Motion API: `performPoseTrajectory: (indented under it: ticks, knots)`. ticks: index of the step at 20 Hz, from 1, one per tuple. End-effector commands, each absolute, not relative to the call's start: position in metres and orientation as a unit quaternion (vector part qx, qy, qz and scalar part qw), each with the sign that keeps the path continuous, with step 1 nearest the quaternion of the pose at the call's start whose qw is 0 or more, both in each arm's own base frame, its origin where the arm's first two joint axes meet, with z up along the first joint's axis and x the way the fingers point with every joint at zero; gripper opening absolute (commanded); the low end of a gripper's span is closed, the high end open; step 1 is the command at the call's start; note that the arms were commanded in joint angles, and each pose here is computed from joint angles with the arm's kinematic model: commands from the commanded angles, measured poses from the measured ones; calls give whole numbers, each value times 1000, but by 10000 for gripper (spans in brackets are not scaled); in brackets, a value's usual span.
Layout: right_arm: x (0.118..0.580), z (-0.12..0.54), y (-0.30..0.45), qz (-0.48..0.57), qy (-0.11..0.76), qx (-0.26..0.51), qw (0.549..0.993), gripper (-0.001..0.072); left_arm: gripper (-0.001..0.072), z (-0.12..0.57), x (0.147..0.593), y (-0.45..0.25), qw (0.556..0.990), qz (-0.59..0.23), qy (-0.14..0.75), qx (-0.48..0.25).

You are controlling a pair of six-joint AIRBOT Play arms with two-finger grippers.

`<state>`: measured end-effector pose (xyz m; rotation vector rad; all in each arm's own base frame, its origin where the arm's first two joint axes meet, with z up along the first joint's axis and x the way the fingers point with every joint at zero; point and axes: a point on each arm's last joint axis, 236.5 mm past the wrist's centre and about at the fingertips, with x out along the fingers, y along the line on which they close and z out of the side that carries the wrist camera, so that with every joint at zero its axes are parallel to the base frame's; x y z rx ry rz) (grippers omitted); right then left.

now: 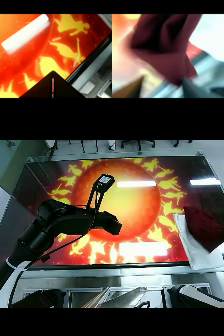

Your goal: Fold the shirts.

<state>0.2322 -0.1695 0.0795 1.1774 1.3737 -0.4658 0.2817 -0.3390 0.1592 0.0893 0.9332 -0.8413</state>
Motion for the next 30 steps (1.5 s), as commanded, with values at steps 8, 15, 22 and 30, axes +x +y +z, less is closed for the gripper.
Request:
performPoseTrajectory:
  ticks: [8,15,22,30]
  knots:
    - [151,13,-201,-370,646,446,496,598,15,172,294,-348,825,-401,397,33]
    - [319,68,-130,-83,494,507,701,87,15,189,326,-310,842,-355,407,-1]
    - [347,76,83,134,492,276,815,21,15,134,320,-273,813,-278,510,-43]
    - [310,69,193,253,493,191,810,22,15,83,287,-280,778,-273,565,-23]
